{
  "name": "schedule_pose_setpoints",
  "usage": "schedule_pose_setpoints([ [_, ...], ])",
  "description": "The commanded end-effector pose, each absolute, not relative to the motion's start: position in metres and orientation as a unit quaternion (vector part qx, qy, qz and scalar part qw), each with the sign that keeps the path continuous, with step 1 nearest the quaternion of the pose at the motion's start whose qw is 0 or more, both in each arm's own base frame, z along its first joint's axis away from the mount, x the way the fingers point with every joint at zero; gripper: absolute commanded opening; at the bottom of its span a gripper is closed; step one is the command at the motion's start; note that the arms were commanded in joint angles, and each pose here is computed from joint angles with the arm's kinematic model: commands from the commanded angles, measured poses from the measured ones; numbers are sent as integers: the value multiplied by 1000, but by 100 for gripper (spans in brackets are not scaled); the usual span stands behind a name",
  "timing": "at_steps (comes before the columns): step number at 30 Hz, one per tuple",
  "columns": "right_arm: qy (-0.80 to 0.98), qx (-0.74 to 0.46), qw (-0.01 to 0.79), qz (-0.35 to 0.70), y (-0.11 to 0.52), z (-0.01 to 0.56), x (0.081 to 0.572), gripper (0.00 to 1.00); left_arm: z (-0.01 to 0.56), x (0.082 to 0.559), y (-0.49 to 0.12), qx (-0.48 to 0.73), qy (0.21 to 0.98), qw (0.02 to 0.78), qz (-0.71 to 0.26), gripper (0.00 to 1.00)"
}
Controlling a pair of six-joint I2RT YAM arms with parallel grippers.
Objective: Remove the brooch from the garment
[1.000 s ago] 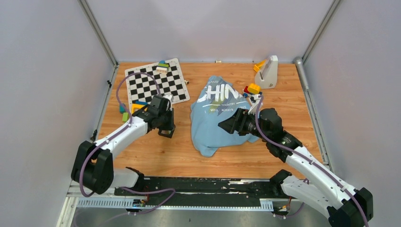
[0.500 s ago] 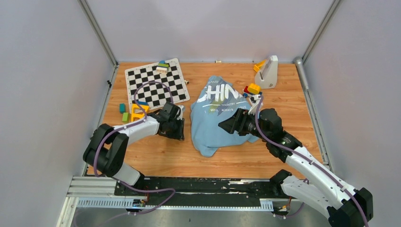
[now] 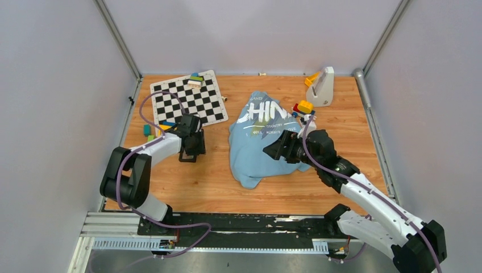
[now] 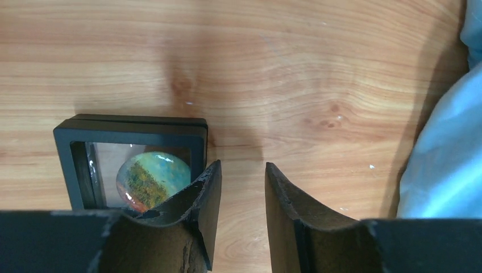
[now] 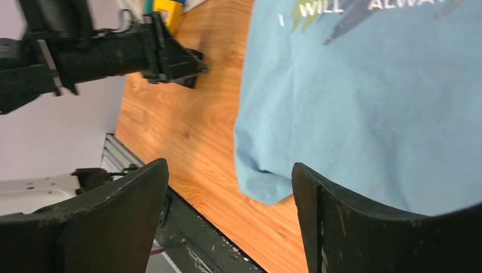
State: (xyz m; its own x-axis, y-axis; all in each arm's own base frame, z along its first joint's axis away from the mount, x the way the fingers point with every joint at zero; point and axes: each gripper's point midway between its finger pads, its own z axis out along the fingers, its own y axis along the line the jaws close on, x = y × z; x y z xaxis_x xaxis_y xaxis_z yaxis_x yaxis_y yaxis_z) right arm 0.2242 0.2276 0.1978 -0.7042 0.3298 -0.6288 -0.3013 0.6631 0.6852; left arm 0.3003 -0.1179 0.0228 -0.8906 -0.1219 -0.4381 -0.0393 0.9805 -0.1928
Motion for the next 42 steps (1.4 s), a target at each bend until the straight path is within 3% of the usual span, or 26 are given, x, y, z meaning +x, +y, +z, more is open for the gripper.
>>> schedule_pose_setpoints([
  [1, 851, 45, 377, 362, 216, 183, 237, 82, 44, 309, -104, -55, 958, 271, -79, 42],
  [5, 862, 53, 375, 338, 211, 178, 244, 84, 64, 302, -138, 3, 947, 274, -166, 47],
  [9, 868, 63, 379, 316, 204, 174, 251, 88, 93, 294, -180, 64, 924, 303, -222, 63],
  [13, 874, 78, 380, 293, 195, 170, 256, 89, 112, 291, -217, 100, 898, 314, -290, 71],
  [20, 880, 97, 379, 270, 185, 161, 258, 88, 95, 291, -264, 119, 890, 258, -355, 71],
  [27, 883, 93, 373, 270, 186, 157, 255, 87, 72, 295, -273, 113, 900, 238, -347, 58],
  [32, 889, 94, 363, 264, 187, 149, 256, 88, 67, 286, -276, 122, 902, 223, -349, 8],
  [34, 890, 92, 360, 264, 189, 149, 258, 87, 68, 274, -282, 133, 901, 211, -356, 0],
  [42, 894, 64, 347, 277, 203, 154, 264, 87, 100, 190, -338, 233, 876, 195, -376, 0],
])
